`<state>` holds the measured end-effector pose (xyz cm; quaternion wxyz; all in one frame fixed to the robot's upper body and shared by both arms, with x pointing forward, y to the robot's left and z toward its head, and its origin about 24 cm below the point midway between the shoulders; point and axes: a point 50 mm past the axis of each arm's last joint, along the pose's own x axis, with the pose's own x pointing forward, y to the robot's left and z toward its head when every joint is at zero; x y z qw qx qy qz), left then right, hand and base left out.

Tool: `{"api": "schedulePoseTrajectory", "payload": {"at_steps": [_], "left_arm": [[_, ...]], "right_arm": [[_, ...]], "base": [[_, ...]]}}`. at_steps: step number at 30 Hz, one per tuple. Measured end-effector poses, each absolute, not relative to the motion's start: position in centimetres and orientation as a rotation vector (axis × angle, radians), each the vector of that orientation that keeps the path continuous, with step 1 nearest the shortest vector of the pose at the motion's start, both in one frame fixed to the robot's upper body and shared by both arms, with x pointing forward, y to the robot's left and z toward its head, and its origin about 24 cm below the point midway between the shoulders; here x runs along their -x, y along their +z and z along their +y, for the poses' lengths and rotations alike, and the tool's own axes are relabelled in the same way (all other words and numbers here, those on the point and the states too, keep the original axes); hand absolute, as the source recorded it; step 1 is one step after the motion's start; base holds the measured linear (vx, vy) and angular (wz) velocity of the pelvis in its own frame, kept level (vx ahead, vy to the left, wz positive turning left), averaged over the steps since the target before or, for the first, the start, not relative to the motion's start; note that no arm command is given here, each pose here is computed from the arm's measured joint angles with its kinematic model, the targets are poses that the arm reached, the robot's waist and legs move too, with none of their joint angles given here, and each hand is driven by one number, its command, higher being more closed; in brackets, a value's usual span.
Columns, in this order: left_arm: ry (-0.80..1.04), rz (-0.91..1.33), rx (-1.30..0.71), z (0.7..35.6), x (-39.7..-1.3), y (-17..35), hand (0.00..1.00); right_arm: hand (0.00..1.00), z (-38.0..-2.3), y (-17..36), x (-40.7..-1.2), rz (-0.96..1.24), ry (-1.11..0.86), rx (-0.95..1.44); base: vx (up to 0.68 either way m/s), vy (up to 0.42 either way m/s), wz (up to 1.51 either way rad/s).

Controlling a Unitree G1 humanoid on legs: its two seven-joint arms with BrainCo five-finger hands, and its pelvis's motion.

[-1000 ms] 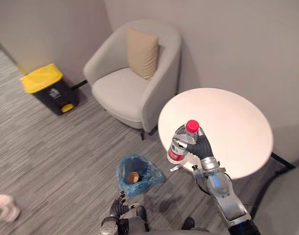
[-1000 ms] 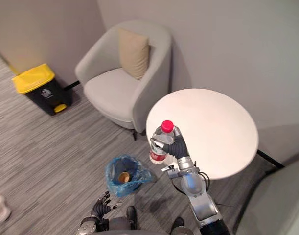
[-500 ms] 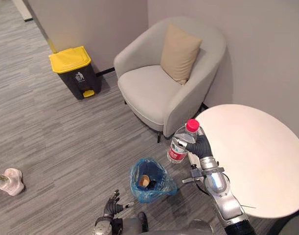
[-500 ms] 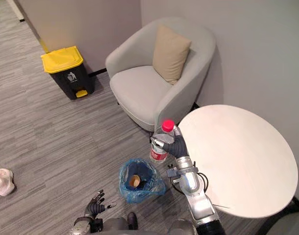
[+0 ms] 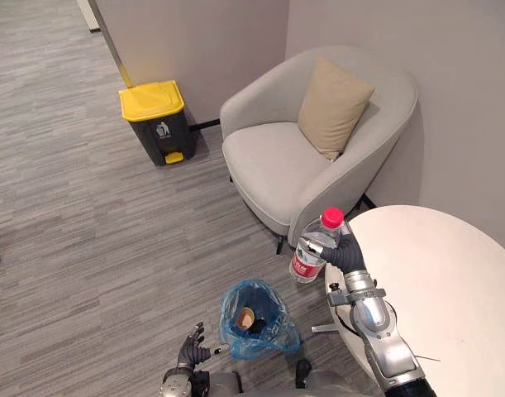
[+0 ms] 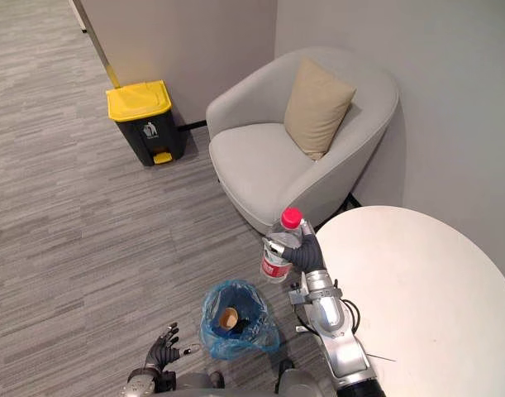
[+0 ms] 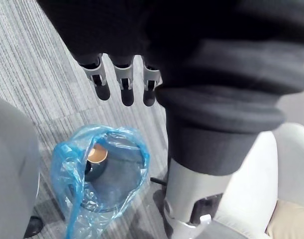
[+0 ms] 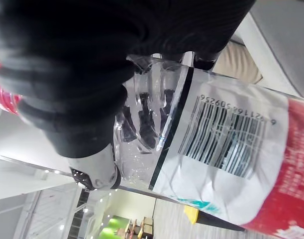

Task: Gather rubbish on tea table into small bin, then transfer packed bag to large trash can.

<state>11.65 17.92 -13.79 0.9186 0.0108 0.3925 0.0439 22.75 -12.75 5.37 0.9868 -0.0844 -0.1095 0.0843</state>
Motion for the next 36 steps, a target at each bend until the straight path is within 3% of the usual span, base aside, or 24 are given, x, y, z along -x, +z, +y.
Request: {"api": "schedulePoseTrajectory", "payload": {"at_steps": [9, 17, 28, 36], "left_arm": [[0.074, 0.808, -0.049, 18.0, -11.9, -13.8, 0.0], [0.06, 0.67, -0.063, 17.8, -17.2, -11.8, 0.0], [0.067, 0.482, -0.073, 17.2, -23.3, -8.2, 0.0], [0.118, 0.259, 0.073, 15.4, -27.5, -3.5, 0.0]], "right_arm": [[1.0, -11.6, 1.9, -22.5, -0.068, 0.267, 0.164], [1.0, -10.3, 4.5, -27.4, -0.165, 0.358, 0.26], [1.0, -10.8, 8.7, -32.8, -0.257, 0.202, 0.308], [1.0, -10.1, 13.1, -34.6, -0.395, 0.102, 0.27]], "base": [[-0.04, -0.022, 0.24], [-0.2, -0.021, 0.33], [-0.09, 0.033, 0.15], [-0.05, 0.003, 0.04]]}}
